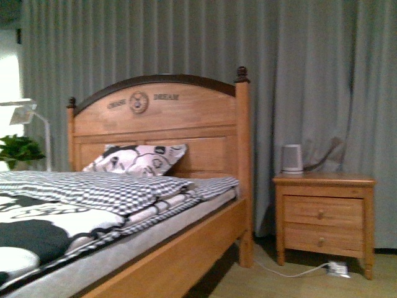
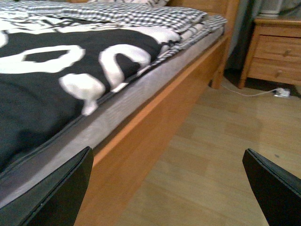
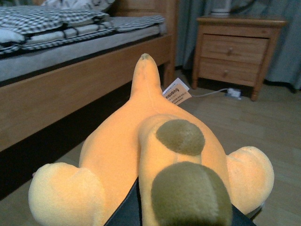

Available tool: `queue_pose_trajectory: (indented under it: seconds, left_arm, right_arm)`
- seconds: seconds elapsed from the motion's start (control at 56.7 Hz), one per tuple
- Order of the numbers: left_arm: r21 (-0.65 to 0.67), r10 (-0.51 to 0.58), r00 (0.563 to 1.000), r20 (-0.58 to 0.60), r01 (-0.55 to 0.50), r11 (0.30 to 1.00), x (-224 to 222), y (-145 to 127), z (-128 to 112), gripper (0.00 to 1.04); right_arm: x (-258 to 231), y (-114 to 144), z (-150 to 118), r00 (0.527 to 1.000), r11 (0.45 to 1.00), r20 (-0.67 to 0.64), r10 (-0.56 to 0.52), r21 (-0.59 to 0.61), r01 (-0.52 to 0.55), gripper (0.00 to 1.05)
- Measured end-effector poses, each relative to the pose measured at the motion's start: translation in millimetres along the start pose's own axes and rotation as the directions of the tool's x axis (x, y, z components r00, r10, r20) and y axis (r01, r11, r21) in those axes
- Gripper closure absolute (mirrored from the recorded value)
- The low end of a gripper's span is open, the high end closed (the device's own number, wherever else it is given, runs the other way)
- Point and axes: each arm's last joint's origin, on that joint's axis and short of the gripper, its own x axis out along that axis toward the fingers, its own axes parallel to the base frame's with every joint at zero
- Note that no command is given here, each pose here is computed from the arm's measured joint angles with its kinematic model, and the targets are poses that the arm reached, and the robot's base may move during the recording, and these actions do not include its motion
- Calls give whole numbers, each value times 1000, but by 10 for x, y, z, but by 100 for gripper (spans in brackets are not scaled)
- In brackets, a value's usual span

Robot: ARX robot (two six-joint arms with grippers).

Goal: Put away toys

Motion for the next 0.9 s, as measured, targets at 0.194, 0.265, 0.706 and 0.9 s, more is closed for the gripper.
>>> queue_pose_trajectory:
  seconds: [0.194, 0.265, 0.706, 0.9]
  left_arm:
    - [0, 1, 1000, 0, -1, 1000, 0, 1, 0, 6]
    - [0, -1, 1000, 0, 1, 1000, 0, 0, 0, 6]
    - [2, -2, 1000, 0, 2, 1000, 0, -1, 0, 6]
    - [2, -2, 1000, 0, 2, 1000, 0, -1, -1, 6]
  right_arm:
    - [0, 0, 0, 1000, 1000, 0, -2, 0, 2, 91]
    - [0, -1, 0, 1000, 1000, 0, -3, 0, 3, 91]
    - [0, 2, -1, 1000, 1000, 0, 6, -1, -6, 91]
    - [0, 1, 0, 1000, 1000, 0, 4, -1, -4, 91]
